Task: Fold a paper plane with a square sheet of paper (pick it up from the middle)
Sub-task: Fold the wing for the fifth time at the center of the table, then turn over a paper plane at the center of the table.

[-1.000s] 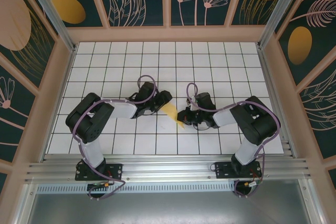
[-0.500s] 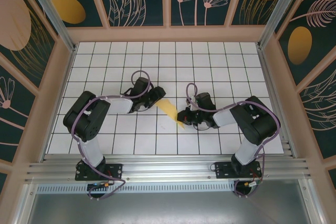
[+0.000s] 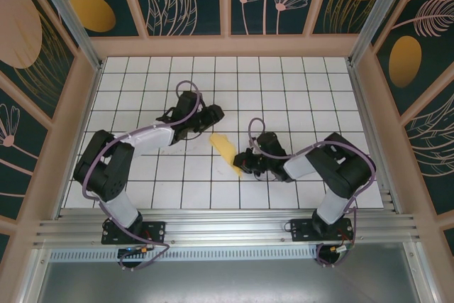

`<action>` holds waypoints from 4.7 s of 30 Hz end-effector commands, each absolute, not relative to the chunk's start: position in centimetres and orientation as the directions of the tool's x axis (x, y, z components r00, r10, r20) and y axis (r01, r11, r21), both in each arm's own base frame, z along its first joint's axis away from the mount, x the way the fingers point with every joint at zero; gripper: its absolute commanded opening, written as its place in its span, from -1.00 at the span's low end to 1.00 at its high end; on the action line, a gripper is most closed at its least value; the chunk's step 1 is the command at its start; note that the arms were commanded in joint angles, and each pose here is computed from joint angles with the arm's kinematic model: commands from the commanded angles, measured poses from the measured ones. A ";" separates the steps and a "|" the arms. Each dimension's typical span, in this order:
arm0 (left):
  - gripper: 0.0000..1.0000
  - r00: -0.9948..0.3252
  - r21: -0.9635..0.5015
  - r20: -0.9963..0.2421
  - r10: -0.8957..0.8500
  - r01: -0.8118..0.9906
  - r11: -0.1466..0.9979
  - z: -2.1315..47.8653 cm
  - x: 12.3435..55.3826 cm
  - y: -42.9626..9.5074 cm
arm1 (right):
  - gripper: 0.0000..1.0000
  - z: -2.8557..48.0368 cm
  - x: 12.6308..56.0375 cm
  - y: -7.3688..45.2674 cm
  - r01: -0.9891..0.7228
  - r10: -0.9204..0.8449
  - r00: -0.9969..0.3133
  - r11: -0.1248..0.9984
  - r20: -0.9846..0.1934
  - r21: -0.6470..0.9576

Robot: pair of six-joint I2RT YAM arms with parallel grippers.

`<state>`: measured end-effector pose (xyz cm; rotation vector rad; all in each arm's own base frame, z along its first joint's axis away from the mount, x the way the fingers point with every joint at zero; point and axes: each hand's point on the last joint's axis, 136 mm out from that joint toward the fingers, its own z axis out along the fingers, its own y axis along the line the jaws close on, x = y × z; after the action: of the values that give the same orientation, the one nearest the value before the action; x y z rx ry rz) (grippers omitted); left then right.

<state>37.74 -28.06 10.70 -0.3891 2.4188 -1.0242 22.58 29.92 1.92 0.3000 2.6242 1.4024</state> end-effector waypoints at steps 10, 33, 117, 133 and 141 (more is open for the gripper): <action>0.11 -0.920 -0.732 -0.204 -0.334 -0.083 0.676 6.0 32.2 -32.4 | -0.87 -1.3 21.3 29.4 0.273 0.375 -0.927 0.610 0.033 0.744; 0.09 -0.898 -0.627 -0.226 -0.378 -0.163 0.762 0.2 32.1 -28.7 | -0.82 -1.0 17.4 29.2 0.020 0.035 -0.999 0.722 -0.007 0.691; -0.87 -0.820 -0.243 -0.503 -0.273 -0.169 0.955 6.7 30.5 -24.0 | -0.14 11.8 26.6 24.8 -0.238 0.237 -0.859 0.600 -0.454 0.764; -0.96 -0.806 -0.328 -0.497 -0.321 -0.167 0.930 4.5 28.6 -22.2 | 0.04 6.9 26.2 30.8 -0.249 0.035 -0.933 0.657 -0.359 0.711; -0.94 -0.807 -0.331 -0.501 -0.314 -0.157 0.931 4.6 28.7 -22.3 | 0.04 7.4 24.7 32.6 -0.347 -0.071 -0.920 0.606 -0.385 0.716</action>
<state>28.41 -22.24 4.12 -0.3237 2.5325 -0.3379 24.90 31.28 5.81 -0.2319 2.5680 1.1906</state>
